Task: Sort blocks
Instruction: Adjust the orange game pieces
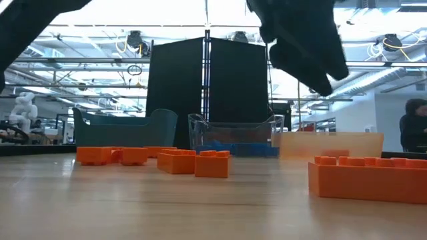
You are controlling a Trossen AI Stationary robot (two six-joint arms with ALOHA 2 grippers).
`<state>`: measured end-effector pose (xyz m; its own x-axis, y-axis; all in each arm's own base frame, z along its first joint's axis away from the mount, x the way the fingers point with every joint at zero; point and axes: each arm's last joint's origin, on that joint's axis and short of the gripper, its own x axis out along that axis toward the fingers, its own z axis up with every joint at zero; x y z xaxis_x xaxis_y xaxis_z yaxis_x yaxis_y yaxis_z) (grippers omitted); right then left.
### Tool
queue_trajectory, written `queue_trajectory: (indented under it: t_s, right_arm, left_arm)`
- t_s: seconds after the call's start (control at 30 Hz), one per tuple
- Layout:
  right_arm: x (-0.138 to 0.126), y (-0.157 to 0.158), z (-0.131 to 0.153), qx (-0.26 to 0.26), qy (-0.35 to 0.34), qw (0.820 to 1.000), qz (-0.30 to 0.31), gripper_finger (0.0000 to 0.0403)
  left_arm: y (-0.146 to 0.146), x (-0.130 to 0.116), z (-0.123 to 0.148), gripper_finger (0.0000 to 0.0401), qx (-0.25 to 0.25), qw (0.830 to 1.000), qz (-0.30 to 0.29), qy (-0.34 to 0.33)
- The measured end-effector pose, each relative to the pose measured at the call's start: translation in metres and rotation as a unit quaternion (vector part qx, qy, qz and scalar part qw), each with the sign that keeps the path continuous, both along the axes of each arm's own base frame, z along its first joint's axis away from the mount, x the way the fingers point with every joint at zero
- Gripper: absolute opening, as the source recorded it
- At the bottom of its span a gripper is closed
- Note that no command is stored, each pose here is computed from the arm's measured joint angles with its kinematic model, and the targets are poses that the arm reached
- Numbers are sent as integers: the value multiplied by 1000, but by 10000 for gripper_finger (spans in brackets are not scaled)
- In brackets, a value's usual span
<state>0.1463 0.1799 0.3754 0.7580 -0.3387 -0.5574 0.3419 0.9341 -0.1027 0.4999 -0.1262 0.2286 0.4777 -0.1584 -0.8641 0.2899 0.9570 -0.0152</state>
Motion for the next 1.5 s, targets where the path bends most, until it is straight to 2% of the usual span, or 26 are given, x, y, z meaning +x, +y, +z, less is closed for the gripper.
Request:
queue_trajectory:
  t_s: [0.13, 0.27, 0.37, 0.47, 0.7, 0.87, 0.97, 1.07, 1.17, 1.27, 1.37, 1.5]
  right_arm:
    - [3, 5, -5, -11, 6, 1000, 0, 0]
    - [6, 9, -9, -16, 10, 1000, -2, 0]
    - [7, 11, -10, -1, 12, 1000, -8, 0]
    - [6, 13, -12, 25, 45, 999, 2, 0]
    - [-3, 19, -14, 65, 97, 993, 30, 0]
    - [-13, 23, -14, 86, 100, 991, 25, 0]
    - [-15, 28, -14, 115, 98, 988, 23, 1]
    - [-12, 45, -24, 135, 137, 980, 44, 7]
    - [-4, 63, -41, 114, 158, 979, 59, 15]
    - [10, 79, -60, 80, 171, 979, 76, 29]
    - [28, 87, -78, 63, 205, 973, 86, 48]
    - [49, 90, -98, 77, 279, 952, 100, 87]
  left_arm:
    - [-8, -3, 5, 299, 27, 1000, 4, -14]
    - [-18, -5, 2, 299, -1, 1000, -5, -7]
    - [-29, -7, -5, 299, -19, 1000, -7, -2]
    - [-38, -7, -8, 299, -30, 999, 2, -8]
    - [-43, -9, -11, 299, -44, 999, 23, 1]
    - [-42, -19, -8, 299, -17, 999, 42, 28]
    - [-39, -32, 7, 299, 26, 998, 45, 44]
    - [-44, -53, 30, 299, 81, 995, 33, 50]
    - [-52, -80, 69, 298, 119, 992, 28, 19]
    - [-51, -115, 116, 298, 161, 984, 70, -25]
    - [-46, -153, 155, 298, 157, 975, 146, -61]
    - [-44, -202, 194, 298, 108, 958, 240, -113]
